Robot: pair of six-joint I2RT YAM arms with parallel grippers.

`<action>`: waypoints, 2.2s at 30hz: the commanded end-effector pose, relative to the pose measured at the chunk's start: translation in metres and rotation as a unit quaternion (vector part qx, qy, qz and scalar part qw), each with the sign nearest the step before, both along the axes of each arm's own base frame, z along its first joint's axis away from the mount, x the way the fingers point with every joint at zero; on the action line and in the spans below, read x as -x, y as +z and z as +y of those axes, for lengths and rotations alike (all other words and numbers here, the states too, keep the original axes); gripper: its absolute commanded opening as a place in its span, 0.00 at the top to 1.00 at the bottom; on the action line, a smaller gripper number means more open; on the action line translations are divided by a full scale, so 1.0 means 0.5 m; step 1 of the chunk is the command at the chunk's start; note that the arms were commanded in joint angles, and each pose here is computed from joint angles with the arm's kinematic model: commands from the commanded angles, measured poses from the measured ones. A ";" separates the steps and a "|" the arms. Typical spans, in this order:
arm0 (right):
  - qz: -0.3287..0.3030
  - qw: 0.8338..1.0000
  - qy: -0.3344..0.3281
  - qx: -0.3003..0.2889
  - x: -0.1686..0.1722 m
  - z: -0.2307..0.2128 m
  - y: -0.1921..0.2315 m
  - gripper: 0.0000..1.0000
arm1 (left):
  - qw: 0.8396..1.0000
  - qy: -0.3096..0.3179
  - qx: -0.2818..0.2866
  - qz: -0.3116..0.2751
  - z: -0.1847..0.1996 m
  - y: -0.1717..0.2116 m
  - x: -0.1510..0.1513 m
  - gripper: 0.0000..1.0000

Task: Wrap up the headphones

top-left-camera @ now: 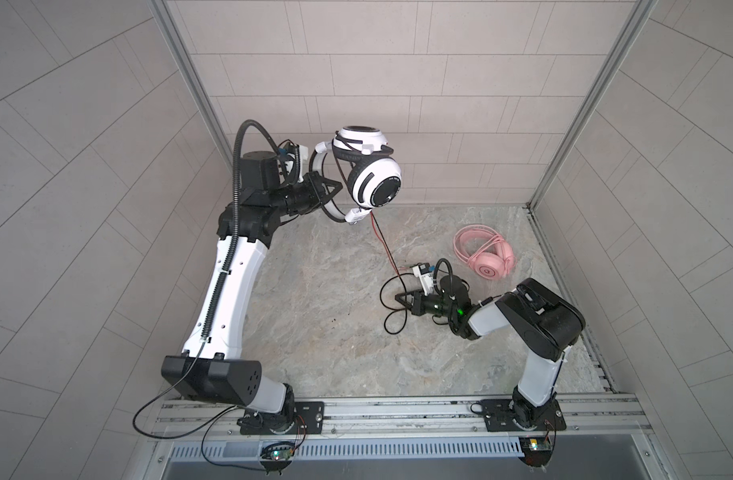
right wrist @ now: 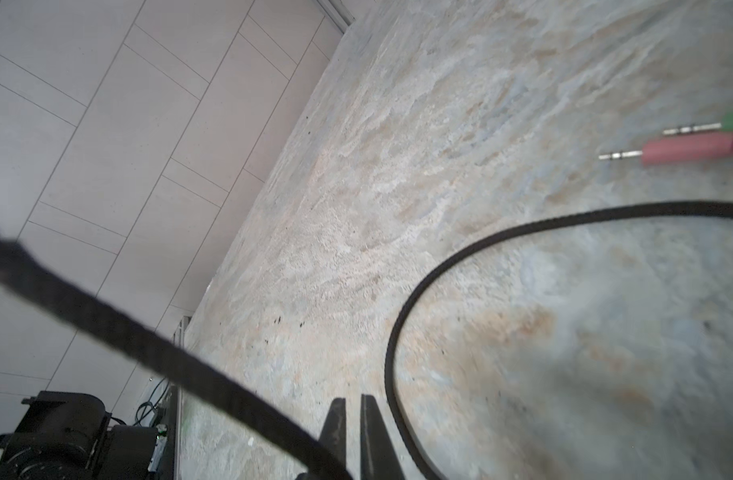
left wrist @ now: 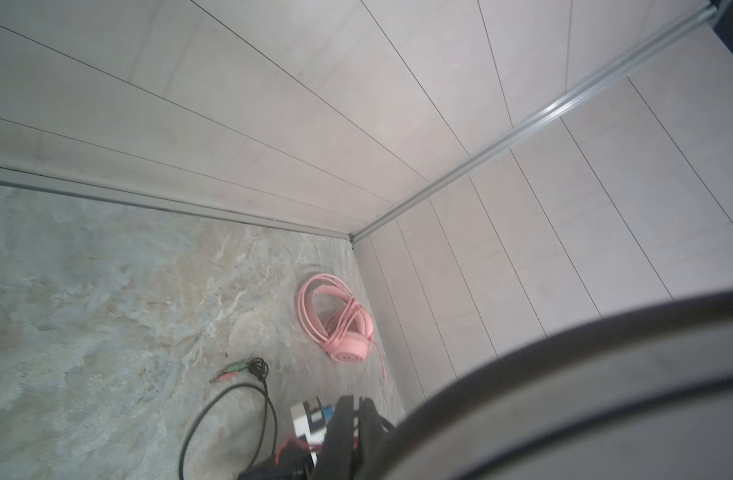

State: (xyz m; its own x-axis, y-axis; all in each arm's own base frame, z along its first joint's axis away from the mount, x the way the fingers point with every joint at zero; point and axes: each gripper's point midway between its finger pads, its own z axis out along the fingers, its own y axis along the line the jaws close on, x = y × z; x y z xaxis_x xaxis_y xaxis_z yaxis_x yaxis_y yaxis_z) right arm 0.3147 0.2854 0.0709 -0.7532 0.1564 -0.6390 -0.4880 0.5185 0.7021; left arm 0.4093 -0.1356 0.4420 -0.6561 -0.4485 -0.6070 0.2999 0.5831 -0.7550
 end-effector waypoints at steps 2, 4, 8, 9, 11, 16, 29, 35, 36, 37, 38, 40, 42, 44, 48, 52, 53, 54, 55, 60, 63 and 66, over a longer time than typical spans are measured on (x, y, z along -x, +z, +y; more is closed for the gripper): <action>0.006 0.999 0.009 0.032 0.055 -0.018 -0.018 0.95 | 0.996 0.074 0.016 -0.045 0.050 0.079 -0.054 1.00; 0.006 0.999 0.015 0.051 0.083 -0.025 -0.021 0.96 | 0.993 0.108 -0.003 -0.047 0.073 0.076 -0.078 1.00; -0.012 0.993 0.023 0.113 0.130 -0.040 -0.010 0.98 | 0.984 0.164 -0.056 -0.047 0.125 0.053 -0.118 1.00; -0.020 0.990 0.027 0.136 0.142 -0.045 -0.003 0.98 | 0.982 0.175 -0.062 -0.041 0.139 0.045 -0.129 1.00; -0.033 0.983 0.031 0.178 0.163 -0.057 0.014 0.99 | 0.979 0.190 -0.073 -0.029 0.159 0.030 -0.145 1.00; -0.097 0.968 0.036 0.230 0.199 -0.086 0.111 0.99 | 0.959 0.243 -0.145 -0.015 0.212 -0.020 -0.180 1.00; -0.231 0.949 -0.006 0.215 0.249 -0.161 0.453 1.00 | 0.879 0.347 -0.321 0.059 0.312 -0.183 -0.221 1.00; -0.310 0.928 -0.029 0.204 0.240 -0.172 0.619 1.00 | 0.858 0.260 -0.437 0.071 0.212 -0.279 -0.197 1.00; -0.324 0.922 -0.038 0.207 0.234 -0.176 0.644 1.00 | 0.857 0.236 -0.452 0.073 0.185 -0.299 -0.188 1.00; -0.336 0.916 -0.049 0.211 0.226 -0.180 0.666 1.00 | 0.856 0.211 -0.466 0.074 0.157 -0.319 -0.176 1.00; -0.349 0.910 -0.059 0.215 0.220 -0.185 0.688 1.00 | 0.854 0.190 -0.479 0.075 0.135 -0.338 -0.165 1.00; -0.368 0.897 -0.083 0.229 0.201 -0.196 0.724 1.00 | 0.850 0.135 -0.504 0.070 0.073 -0.375 -0.131 1.00; -0.377 0.888 -0.107 0.241 0.180 -0.208 0.749 1.00 | 0.848 0.085 -0.519 0.062 0.018 -0.402 -0.096 1.00; -0.379 0.882 -0.128 0.248 0.155 -0.219 0.765 1.00 | 0.844 0.038 -0.532 0.051 -0.032 -0.419 -0.055 1.00; -0.364 0.883 -0.171 0.242 0.095 -0.251 0.779 1.00 | 0.843 -0.051 -0.535 0.028 -0.119 -0.433 0.029 1.00; -0.324 0.894 -0.222 0.214 0.023 -0.306 0.770 1.00 | 0.855 -0.133 -0.501 0.020 -0.167 -0.440 0.110 1.00; -0.315 0.896 -0.232 0.209 0.010 -0.317 0.766 1.00 | 0.858 -0.152 -0.490 0.019 -0.174 -0.444 0.128 1.00; -0.304 0.898 -0.243 0.206 -0.008 -0.331 0.758 1.00 | 0.862 -0.178 -0.475 0.013 -0.186 -0.445 0.150 1.00; -0.295 0.900 -0.249 0.203 -0.022 -0.340 0.752 1.00 | 0.863 -0.201 -0.464 0.006 -0.195 -0.445 0.170 1.00; -0.261 0.911 -0.252 0.196 -0.081 -0.345 0.709 0.99 | 0.860 -0.273 -0.430 -0.023 -0.230 -0.438 0.249 1.00; -0.235 0.924 -0.232 0.192 -0.112 -0.324 0.668 0.99 | 0.866 -0.305 -0.395 -0.029 -0.250 -0.421 0.286 1.00; -0.214 0.929 -0.230 0.195 -0.134 -0.319 0.620 0.99 | 0.873 -0.323 -0.363 -0.039 -0.264 -0.397 0.307 1.00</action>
State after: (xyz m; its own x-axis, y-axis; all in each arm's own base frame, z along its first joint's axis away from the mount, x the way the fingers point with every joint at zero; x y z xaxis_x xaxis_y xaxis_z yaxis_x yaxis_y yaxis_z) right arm 0.3733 0.1273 0.3748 -0.3613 0.0426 -0.9315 -0.3489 0.9202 0.1774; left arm 0.2796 -0.2534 0.2197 -0.6181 0.5319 -0.5788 0.7135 0.6887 -0.1290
